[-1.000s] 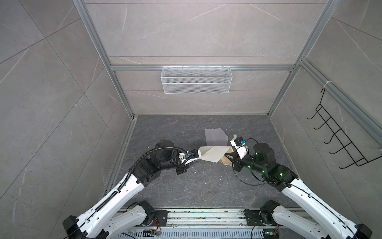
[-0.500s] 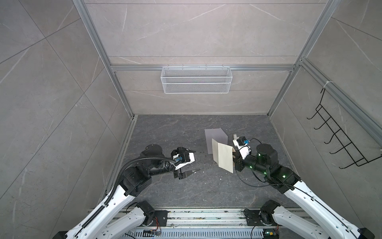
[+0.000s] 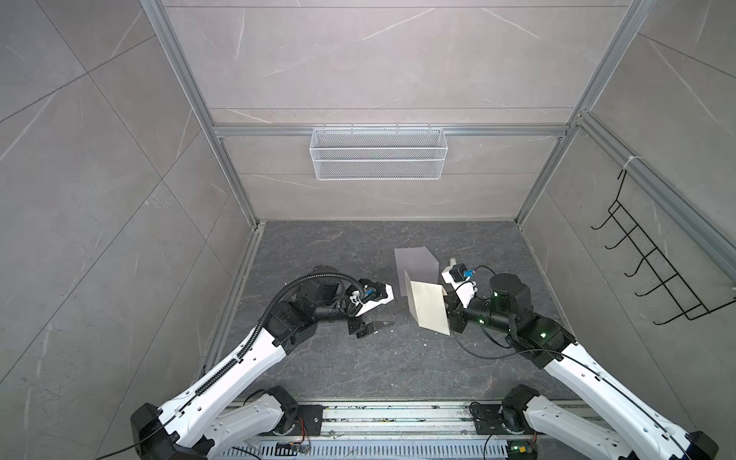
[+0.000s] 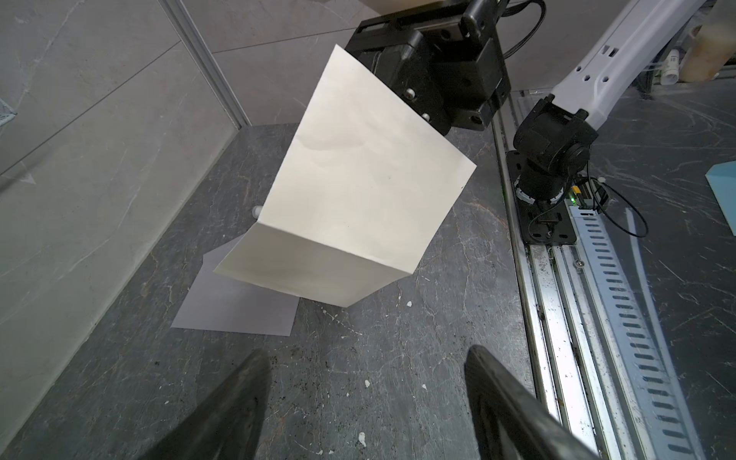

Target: Place the letter into the envelope and seal it

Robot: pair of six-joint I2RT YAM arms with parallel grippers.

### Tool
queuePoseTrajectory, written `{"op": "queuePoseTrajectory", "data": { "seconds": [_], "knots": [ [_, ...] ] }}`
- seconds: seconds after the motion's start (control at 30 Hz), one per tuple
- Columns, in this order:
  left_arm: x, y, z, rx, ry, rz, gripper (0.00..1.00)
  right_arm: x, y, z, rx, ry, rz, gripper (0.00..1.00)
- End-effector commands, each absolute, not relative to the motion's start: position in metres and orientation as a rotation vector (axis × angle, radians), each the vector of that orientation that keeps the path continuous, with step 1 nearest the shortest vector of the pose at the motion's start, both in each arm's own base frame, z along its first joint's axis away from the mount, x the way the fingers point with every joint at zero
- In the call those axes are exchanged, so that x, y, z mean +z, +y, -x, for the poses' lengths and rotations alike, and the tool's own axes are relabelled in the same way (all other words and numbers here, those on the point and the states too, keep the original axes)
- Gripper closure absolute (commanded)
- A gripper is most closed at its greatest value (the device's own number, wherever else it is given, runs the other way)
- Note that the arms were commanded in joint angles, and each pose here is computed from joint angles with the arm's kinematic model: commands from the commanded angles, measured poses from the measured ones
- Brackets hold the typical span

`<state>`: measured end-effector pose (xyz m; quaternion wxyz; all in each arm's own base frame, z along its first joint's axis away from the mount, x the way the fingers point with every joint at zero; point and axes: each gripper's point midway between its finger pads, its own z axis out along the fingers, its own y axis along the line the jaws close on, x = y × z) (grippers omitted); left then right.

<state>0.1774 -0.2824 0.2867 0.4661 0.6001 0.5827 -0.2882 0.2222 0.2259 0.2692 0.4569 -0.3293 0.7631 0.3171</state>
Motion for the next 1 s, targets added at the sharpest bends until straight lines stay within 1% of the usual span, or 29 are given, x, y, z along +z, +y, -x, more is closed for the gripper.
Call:
{"op": "queuePoseTrajectory", "data": {
  "seconds": [0.0, 0.27, 0.6, 0.97],
  "knots": [
    [0.297, -0.285, -0.179, -0.67, 1.351, -1.49, 0.21, 0.28, 0.234, -0.219, 0.812, 1.848, 0.856, 1.0],
    [0.275, -0.277, -0.18, -0.607, 1.349, -1.494, 0.21, 0.277, 0.25, -0.222, 0.826, 1.865, 0.887, 1.0],
    [0.265, -0.274, -0.18, -0.556, 1.328, -1.524, 0.2, 0.262, 0.274, -0.219, 0.764, 1.896, 0.996, 1.0],
    [0.259, -0.266, -0.179, -0.497, 1.32, -1.564, 0.2, 0.259, 0.276, -0.214, 0.724, 1.897, 1.059, 1.0]
  ]
}}
